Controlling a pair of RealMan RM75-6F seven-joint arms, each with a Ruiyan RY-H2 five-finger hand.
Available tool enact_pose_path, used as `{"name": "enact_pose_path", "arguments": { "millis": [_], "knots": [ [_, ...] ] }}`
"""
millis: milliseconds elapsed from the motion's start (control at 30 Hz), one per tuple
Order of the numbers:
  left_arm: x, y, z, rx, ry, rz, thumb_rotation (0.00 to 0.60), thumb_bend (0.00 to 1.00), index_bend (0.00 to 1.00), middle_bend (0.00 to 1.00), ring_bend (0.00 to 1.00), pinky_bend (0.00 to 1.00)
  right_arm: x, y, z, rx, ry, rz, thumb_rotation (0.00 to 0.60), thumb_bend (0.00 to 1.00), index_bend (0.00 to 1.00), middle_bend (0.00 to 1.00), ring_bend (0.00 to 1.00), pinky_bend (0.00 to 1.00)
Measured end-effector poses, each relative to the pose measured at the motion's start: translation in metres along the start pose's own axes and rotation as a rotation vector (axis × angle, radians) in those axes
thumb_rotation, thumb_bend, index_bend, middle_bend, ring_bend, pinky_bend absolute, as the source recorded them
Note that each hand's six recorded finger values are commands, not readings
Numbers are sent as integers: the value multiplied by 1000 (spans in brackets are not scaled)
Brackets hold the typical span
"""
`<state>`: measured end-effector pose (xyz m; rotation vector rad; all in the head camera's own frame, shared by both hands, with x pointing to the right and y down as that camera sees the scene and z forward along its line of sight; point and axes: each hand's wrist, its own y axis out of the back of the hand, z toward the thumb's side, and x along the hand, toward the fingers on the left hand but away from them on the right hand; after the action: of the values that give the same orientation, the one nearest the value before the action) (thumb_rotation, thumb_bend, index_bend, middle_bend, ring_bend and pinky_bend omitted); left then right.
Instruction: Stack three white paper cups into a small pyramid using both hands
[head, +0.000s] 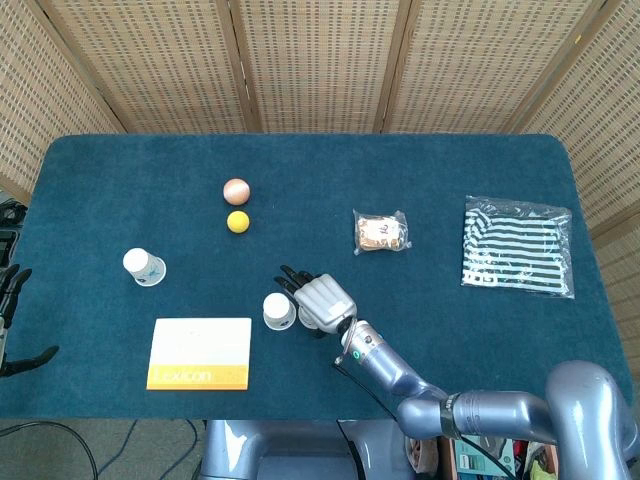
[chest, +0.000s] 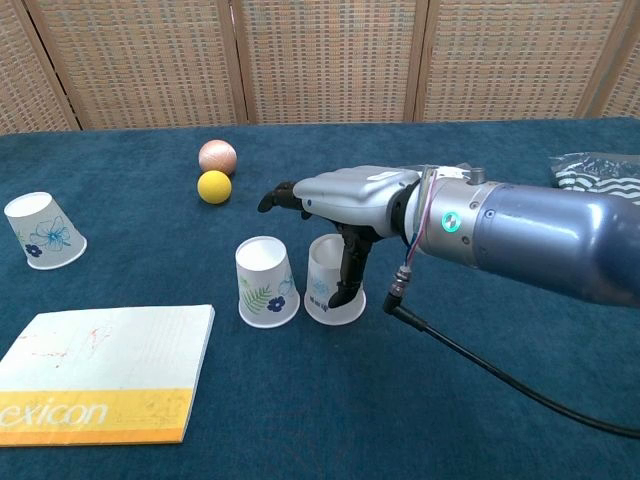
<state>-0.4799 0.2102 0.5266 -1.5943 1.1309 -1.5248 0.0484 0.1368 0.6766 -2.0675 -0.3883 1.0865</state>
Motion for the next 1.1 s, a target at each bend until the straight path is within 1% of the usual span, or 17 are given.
{"name": "enact_pose_path", "arguments": {
  "millis": [167,333,467,567,667,700,767,800,900,1000,1100],
  "knots": [
    [0,0,-1,0,3,2,600,113,0,0,0,0,3,6,2,-12,5,-16,600,125,0,0,161,339],
    [2,-1,-3,1,10,-3,600,114,0,0,0,0,14,22,-6,-2,-8,-57,600,90,0,0,129,171],
    [5,-2,-5,4,13,-2,600,113,0,0,0,0,31,42,-26,41,-40,-109,600,53,0,0,79,58],
    [7,-2,-5,5,12,4,600,114,0,0,0,0,50,58,-51,112,-77,-162,600,42,0,0,52,27],
    [11,0,-3,6,0,19,600,114,0,0,0,0,79,69,-82,180,-122,-216,600,18,0,0,16,3],
    [13,1,-1,5,-10,26,600,114,0,0,0,0,93,72,-96,200,-145,-239,600,10,0,0,7,0],
    [19,2,2,3,-27,35,600,113,0,0,0,0,116,74,-117,220,-184,-269,600,0,0,0,0,0],
    [22,2,5,5,-40,35,600,113,0,0,0,0,133,72,-131,227,-216,-284,600,0,0,0,0,0],
    [32,1,14,15,-78,25,600,114,0,0,0,0,172,63,-160,229,-297,-308,600,0,0,0,0,0],
    [46,2,27,38,-121,19,600,114,0,0,0,0,201,56,-175,210,-350,-332,600,0,0,0,0,0],
    [62,0,36,68,-144,3,600,114,0,0,0,2,236,44,-190,159,-410,-362,600,0,0,0,0,0]
  ]
}}
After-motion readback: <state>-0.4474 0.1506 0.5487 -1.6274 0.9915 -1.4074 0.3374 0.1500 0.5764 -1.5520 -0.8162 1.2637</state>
